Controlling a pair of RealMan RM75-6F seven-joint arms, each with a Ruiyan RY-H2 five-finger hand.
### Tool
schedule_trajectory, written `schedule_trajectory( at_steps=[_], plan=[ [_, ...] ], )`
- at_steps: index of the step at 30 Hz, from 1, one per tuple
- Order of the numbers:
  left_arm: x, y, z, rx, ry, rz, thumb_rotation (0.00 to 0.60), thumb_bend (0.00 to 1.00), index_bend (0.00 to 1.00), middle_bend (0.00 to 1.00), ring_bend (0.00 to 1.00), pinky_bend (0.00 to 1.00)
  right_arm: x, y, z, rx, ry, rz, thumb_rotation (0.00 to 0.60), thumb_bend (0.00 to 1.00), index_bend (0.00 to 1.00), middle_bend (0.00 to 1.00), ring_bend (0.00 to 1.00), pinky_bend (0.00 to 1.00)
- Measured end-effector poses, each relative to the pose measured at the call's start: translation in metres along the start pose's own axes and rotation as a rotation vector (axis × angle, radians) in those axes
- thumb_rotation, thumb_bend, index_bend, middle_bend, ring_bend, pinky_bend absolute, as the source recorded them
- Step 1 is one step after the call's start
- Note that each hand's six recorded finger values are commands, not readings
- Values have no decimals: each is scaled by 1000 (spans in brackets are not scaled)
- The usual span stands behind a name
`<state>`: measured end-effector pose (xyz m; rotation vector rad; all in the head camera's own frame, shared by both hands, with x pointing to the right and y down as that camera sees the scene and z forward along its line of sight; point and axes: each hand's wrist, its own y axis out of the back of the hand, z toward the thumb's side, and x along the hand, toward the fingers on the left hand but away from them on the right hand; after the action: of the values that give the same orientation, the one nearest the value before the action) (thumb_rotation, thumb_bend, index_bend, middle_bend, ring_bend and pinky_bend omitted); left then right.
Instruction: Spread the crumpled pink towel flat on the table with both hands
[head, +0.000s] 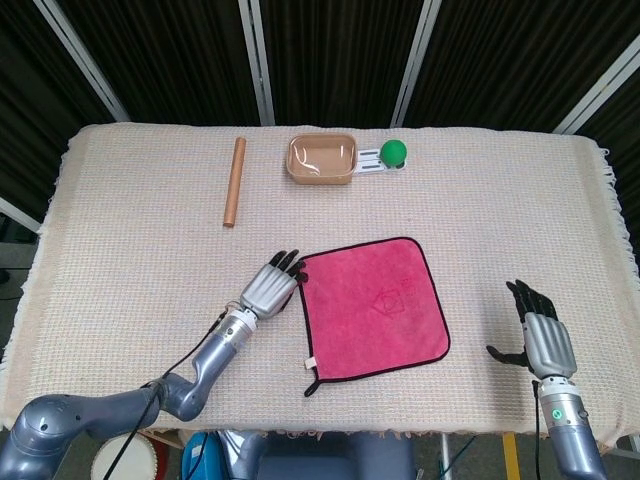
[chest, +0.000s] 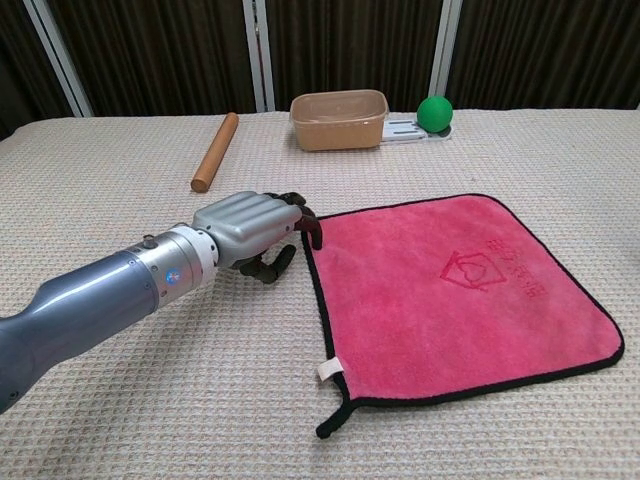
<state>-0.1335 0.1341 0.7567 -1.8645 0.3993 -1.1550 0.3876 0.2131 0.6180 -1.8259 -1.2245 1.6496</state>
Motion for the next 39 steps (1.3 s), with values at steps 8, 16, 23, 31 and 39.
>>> schedule_trajectory(
  at_steps=[8, 16, 23, 31, 39],
  plan=[
    [-8, 5, -11, 1, 10, 13, 600, 743, 304, 176, 34, 115, 2, 0, 2, 0, 6, -4, 600, 171, 0, 0, 0, 0],
    [-10, 15, -7, -32, 3, 45, 600, 365, 208, 120, 26, 103, 3, 1, 3, 2, 10, -11, 600, 171, 0, 0, 0, 0],
    [-17, 32, -6, -54, 15, 105, 600, 271, 169, 87, 7, 87, 2, 3, 3, 10, 20, -23, 600, 172, 0, 0, 0, 0],
    [-44, 55, -17, -136, 55, 159, 600, 174, 167, 58, 1, 73, 0, 5, 2, 46, 36, -59, 600, 171, 0, 0, 0, 0],
    [-129, 82, -66, -211, 239, 255, 600, 17, 95, 10, 0, 24, -2, 14, -2, 94, 71, -106, 600, 171, 0, 0, 0, 0]
  ],
)
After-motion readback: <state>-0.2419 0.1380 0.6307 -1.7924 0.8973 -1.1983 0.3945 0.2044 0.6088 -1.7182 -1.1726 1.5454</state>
